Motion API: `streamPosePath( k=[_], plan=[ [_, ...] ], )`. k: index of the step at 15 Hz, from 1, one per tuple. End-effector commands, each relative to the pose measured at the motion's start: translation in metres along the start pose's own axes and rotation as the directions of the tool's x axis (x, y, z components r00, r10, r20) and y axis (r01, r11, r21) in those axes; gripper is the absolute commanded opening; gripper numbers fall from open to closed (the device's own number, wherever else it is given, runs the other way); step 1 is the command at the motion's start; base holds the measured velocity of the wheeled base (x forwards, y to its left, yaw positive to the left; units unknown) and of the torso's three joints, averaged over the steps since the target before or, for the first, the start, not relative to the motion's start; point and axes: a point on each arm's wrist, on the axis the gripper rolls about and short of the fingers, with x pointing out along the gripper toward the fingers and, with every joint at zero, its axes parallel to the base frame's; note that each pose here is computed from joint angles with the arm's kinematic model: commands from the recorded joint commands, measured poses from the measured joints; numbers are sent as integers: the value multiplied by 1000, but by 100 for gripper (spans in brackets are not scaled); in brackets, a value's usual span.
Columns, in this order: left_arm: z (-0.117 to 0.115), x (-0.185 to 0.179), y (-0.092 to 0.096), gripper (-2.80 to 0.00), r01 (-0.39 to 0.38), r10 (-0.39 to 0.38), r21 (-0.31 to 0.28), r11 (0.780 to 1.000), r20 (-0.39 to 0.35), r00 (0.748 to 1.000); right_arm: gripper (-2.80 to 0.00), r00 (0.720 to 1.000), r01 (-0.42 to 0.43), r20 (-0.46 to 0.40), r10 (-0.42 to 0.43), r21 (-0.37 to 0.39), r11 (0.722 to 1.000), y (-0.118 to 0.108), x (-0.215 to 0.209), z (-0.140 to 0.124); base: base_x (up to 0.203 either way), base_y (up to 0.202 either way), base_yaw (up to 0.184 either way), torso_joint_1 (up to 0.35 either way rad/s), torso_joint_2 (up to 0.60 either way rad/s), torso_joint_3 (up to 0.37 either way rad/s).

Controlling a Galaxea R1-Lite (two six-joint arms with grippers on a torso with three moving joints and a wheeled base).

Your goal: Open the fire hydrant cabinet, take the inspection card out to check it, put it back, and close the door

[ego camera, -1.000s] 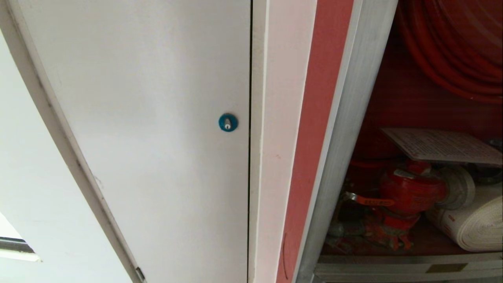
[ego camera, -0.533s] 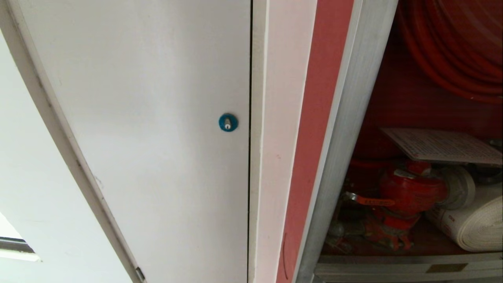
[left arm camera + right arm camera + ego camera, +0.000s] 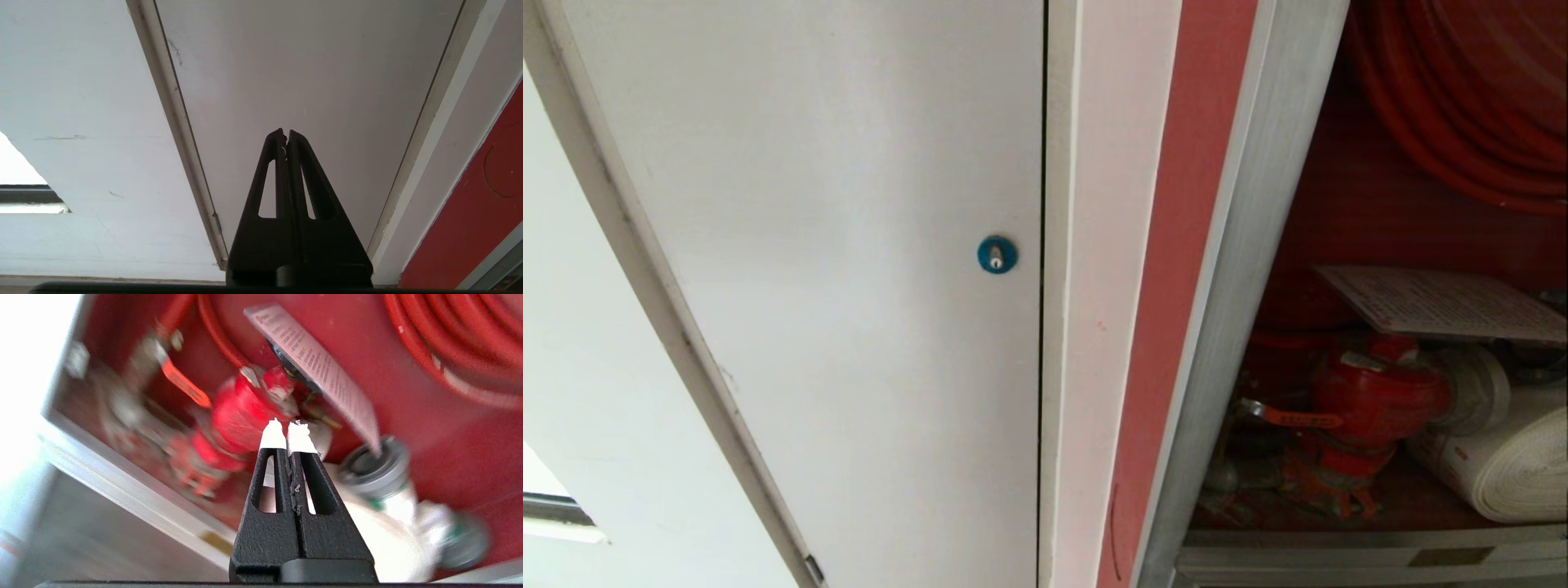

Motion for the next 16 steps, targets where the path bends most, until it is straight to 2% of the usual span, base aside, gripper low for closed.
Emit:
streamPosePath(
  k=[1, 3, 6, 8, 9, 11, 16],
  plan=[
    [-2, 1, 0, -280, -1, 1, 1, 1000, -6, 1000, -280, 997, 32, 66, -41, 135, 990, 9, -21, -8, 0, 0, 0, 0, 0, 0],
    [-2, 1, 0, -280, 1, -1, -1, 1000, -7, 1000, -280, 995, 33, 81, -55, 259, 965, 15, -28, -15, 0, 0, 0, 0, 0, 0],
    [-2, 1, 0, -280, 0, 0, 0, 1000, -8, 1000, -280, 994, 42, 77, -78, 383, 923, 22, -30, -23, 0, 0, 0, 0, 0, 0],
    [-2, 1, 0, -280, 1, -1, 1, 1000, -8, 1000, -280, 996, 33, 54, -67, 489, 872, 26, -27, -30, 0, 0, 0, 0, 0, 0],
    [-2, 1, 0, -280, 0, 0, 1, 1000, -7, 1000, -280, 996, 29, 57, -68, 510, 860, 29, -29, -34, 0, 0, 0, 0, 0, 0],
    [-2, 1, 0, -280, 1, -1, 0, 1000, -7, 1000, -280, 995, 15, 82, -65, 510, 860, 38, -35, -47, 0, 0, 0, 0, 0, 0],
    [-2, 1, 0, -280, -1, 1, 1, 1000, -7, 1000, -280, 996, 8, 76, -55, 512, 859, 60, -36, -79, 0, 0, 0, 0, 0, 0]
  ],
)
